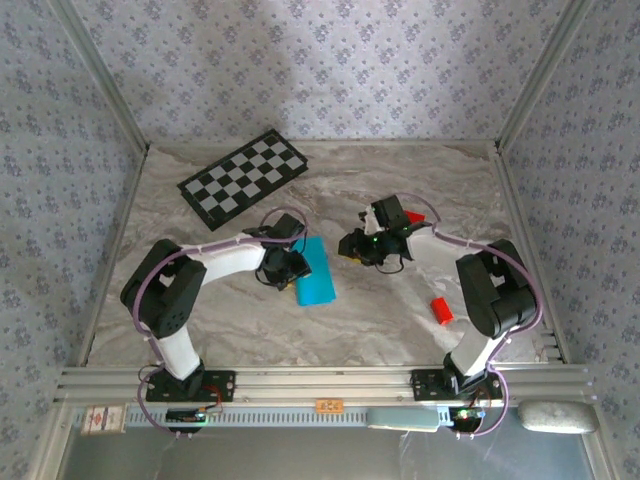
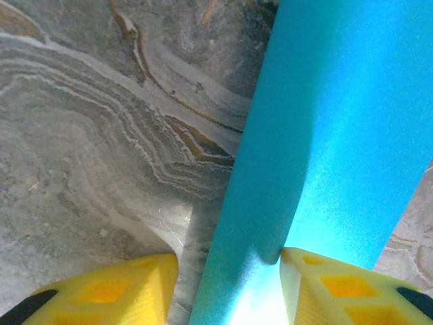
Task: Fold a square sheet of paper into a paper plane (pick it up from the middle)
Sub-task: Hold the square sheet of paper at the center of the table.
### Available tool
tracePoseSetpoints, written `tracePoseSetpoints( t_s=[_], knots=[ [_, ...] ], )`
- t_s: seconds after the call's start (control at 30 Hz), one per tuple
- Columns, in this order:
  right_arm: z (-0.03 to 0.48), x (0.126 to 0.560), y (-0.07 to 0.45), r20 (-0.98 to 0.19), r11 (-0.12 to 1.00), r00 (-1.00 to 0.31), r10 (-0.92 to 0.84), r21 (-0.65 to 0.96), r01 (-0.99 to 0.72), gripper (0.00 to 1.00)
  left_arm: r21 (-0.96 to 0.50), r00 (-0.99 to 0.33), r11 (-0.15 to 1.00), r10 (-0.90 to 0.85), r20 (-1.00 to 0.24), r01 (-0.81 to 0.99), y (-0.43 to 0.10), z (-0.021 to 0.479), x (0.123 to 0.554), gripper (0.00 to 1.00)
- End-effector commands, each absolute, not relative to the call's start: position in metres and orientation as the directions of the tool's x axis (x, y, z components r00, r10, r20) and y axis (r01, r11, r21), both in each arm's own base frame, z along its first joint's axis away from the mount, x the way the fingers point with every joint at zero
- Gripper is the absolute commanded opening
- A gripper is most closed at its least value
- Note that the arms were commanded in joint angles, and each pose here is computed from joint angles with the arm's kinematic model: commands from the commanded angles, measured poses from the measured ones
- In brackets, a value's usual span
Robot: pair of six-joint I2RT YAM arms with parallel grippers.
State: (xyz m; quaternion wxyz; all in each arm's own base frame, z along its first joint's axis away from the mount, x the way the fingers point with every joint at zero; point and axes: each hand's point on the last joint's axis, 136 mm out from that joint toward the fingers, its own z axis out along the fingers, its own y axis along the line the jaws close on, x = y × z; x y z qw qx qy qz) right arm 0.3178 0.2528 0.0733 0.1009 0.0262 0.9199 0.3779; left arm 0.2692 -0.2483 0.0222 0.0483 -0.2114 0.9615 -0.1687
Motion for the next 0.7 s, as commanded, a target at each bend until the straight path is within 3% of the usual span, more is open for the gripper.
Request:
tracePoseSetpoints(
  t_s=[0.0,0.67],
  knots=[
    [0.058,0.309,0.247,-0.122,0.721,-0.984,0.127,0.693,0.006,0.34,-0.245,-0.874,0.850,-0.486,-0.026,-0.465,-0.222,0.001,0.257,0.47],
    [0.041,0.303,0.246,-0.088,0.729,-0.990,0.114,0.684,0.023,0.34,-0.180,-0.852,0.836,-0.522,0.032,-0.519,-0.215,-0.018,0.246,0.50]
  ],
)
